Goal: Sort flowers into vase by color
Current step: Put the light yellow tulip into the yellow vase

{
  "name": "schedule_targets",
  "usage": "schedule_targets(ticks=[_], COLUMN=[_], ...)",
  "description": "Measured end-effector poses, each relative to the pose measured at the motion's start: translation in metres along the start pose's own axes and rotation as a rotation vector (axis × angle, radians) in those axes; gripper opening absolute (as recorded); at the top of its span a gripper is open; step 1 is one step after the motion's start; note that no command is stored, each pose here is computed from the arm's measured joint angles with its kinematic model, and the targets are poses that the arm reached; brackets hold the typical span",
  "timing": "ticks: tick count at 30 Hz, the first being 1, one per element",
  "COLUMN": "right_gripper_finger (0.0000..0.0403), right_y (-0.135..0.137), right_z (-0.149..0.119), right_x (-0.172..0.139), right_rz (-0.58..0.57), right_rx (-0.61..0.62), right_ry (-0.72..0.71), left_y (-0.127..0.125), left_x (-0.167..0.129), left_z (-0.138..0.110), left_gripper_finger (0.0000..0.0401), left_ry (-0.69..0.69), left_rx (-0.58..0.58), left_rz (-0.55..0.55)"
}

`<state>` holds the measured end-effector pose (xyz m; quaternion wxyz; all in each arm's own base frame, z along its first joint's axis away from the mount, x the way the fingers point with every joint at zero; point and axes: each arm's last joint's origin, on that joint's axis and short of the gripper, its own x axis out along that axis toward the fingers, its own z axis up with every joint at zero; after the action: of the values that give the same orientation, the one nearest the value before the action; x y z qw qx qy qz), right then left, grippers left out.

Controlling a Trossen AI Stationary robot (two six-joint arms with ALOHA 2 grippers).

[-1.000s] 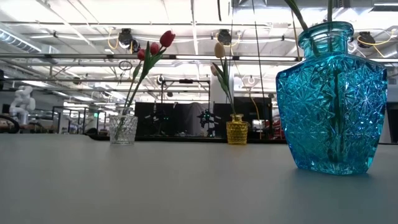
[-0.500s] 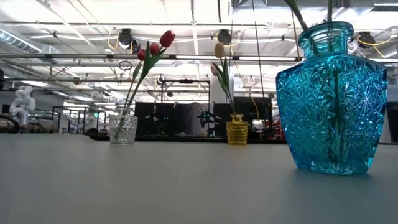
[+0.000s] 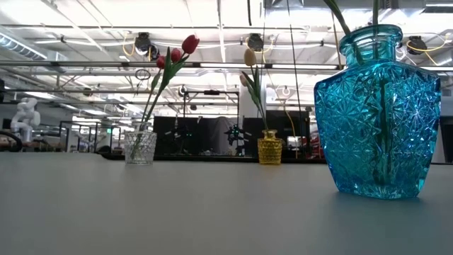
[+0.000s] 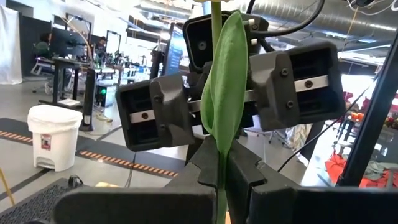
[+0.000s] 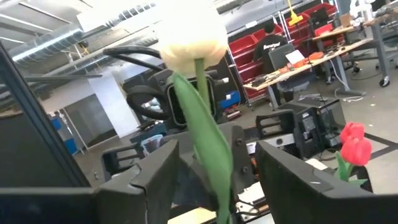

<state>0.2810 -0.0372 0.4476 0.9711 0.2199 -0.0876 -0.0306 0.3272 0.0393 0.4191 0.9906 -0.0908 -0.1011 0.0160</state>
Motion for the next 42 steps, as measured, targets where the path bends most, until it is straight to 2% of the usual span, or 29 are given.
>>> schedule_targets(ticks=[10, 16, 42], right_gripper_finger=[0.0174, 0.0161, 0.0161], right_y=[0.002, 0.003, 0.004], right_z=[-0.019, -0.018, -0.014], right_x=[0.016, 0.019, 0.016], right_rz=[0.013, 0.029, 0.036], right_rx=[0.007, -0.013, -0.031], right_ry=[0.05, 0.011, -0.005], left_y=[0.0, 0.0, -0.007], left_x=[0.0, 0.0, 0.0], left_z=[-0.001, 0.0, -0.007], left_gripper_finger=[0.0008, 0.0008, 0.0008], left_ry=[0.007, 0.008, 0.064], left_rx=[-0.001, 0.0, -0.011], left_rz=[0.002, 0.001, -0.011])
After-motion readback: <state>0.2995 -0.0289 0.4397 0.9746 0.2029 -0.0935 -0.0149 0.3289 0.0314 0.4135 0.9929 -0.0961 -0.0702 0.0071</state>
